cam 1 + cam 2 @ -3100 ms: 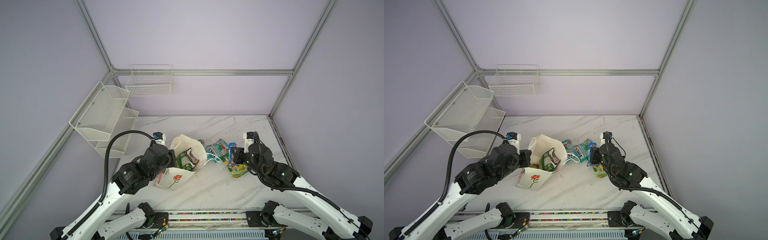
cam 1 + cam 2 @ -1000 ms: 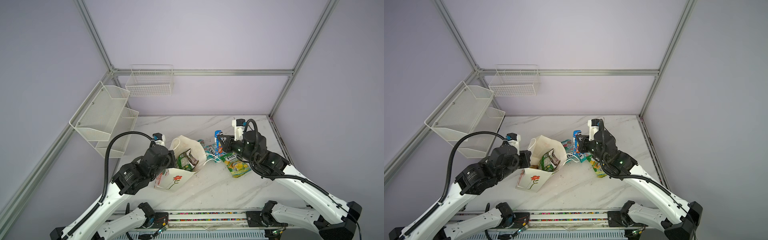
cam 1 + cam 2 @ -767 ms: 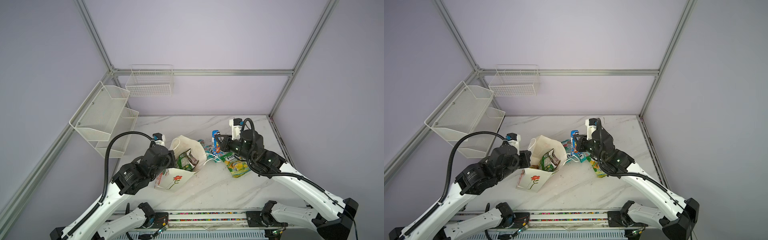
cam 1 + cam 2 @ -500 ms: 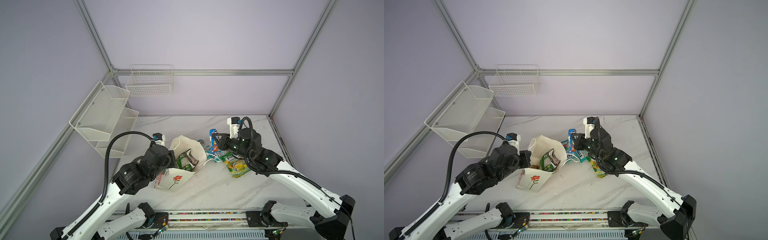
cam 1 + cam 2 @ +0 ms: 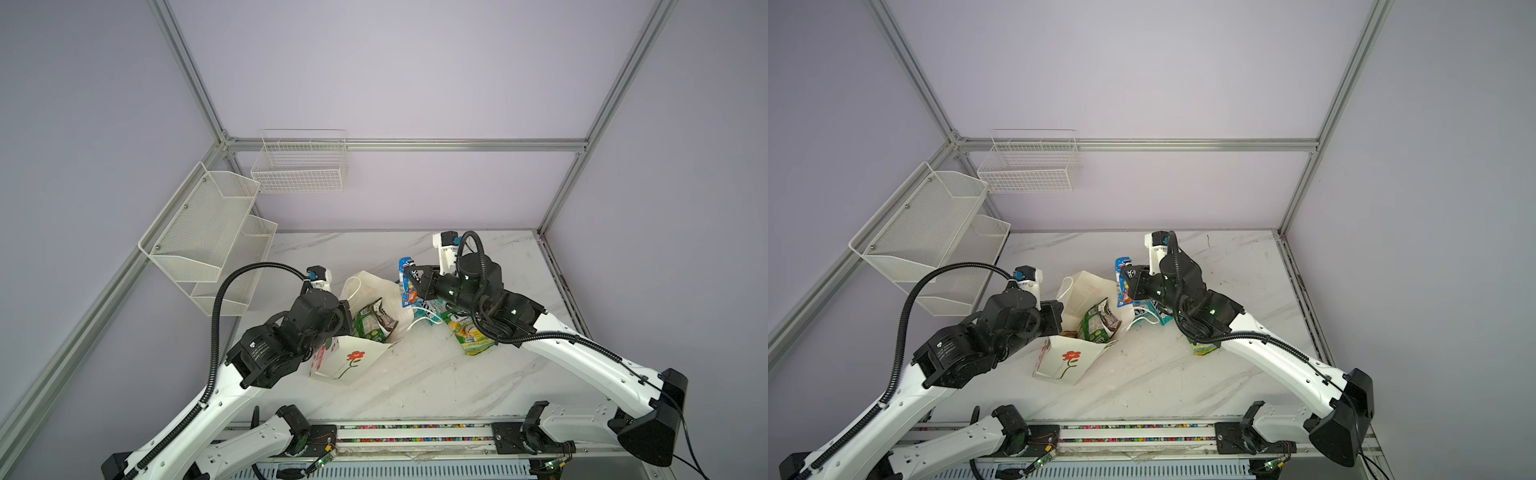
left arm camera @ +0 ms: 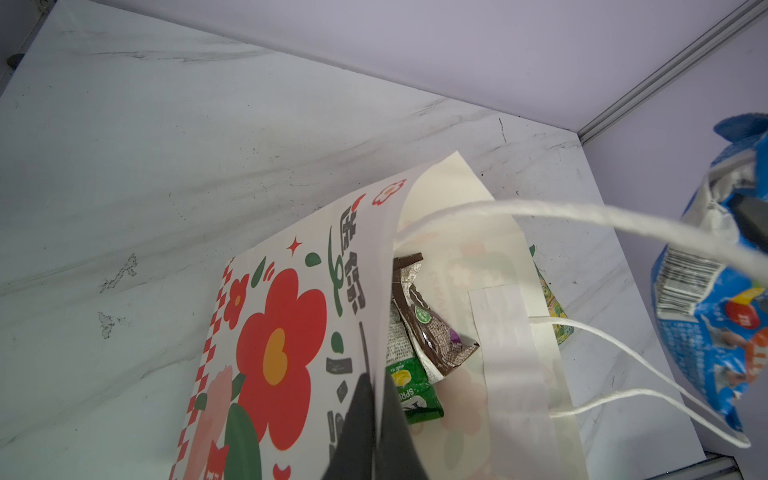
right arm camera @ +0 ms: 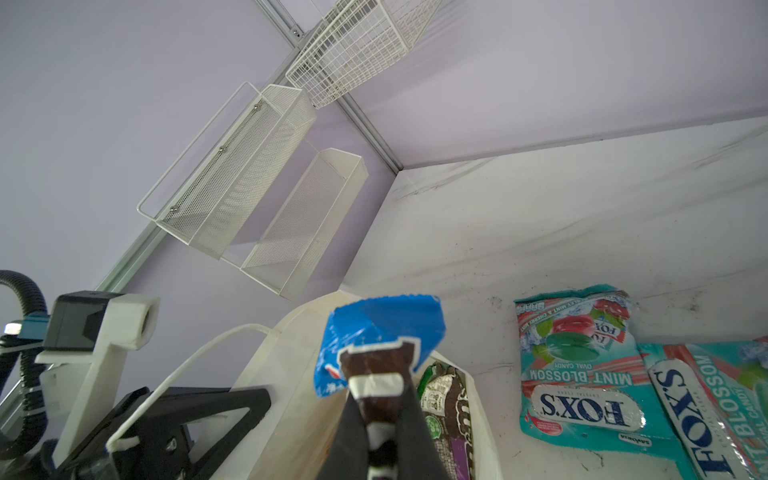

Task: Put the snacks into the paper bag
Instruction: 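Lower the M&M's pack into the paper bag and open the right gripper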

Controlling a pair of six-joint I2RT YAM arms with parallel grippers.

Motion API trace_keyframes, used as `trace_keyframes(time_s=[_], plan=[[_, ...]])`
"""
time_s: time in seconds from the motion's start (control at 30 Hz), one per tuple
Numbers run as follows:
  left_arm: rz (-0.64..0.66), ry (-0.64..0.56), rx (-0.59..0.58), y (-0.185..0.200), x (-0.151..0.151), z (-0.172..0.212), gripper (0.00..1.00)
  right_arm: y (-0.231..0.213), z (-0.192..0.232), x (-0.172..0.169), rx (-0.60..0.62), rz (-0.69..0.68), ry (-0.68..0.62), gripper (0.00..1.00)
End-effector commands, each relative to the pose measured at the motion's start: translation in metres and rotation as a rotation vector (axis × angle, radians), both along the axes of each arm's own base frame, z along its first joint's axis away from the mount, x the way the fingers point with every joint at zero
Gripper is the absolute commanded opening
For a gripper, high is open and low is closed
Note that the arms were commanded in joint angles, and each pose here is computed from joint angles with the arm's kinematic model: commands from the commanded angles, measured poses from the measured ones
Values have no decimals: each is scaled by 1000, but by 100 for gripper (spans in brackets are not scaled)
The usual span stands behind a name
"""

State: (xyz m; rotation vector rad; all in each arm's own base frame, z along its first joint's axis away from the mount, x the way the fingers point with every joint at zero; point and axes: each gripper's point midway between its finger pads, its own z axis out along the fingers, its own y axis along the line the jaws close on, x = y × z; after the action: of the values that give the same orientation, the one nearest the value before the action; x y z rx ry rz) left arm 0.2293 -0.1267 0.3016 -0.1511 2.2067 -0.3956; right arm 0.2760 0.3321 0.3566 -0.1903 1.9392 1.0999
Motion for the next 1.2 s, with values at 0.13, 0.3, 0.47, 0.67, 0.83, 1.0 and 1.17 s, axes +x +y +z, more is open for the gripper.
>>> trace_keyframes(time_s=[0.13, 0.3, 0.47, 0.67, 0.83, 1.0, 1.17], plan=[[38, -85, -61, -2, 11, 16, 0, 22, 18, -6, 47, 22, -37, 9], [42, -85, -61, -1, 10, 15, 0, 34, 12, -11, 36, 41, -32, 9], [43, -88, -61, 0, 10, 15, 0, 44, 10, -15, 34, 59, -30, 9], [46, -90, -66, 1, 9, 15, 0, 58, -1, -18, 16, 80, -15, 10], [46, -90, -66, 2, 8, 15, 0, 63, -4, -20, 11, 84, -13, 10], [49, -94, -69, 3, 7, 16, 0, 67, -6, -22, 8, 91, -11, 10], [48, -94, -69, 3, 7, 15, 0, 74, -7, -26, 9, 105, -10, 10]])
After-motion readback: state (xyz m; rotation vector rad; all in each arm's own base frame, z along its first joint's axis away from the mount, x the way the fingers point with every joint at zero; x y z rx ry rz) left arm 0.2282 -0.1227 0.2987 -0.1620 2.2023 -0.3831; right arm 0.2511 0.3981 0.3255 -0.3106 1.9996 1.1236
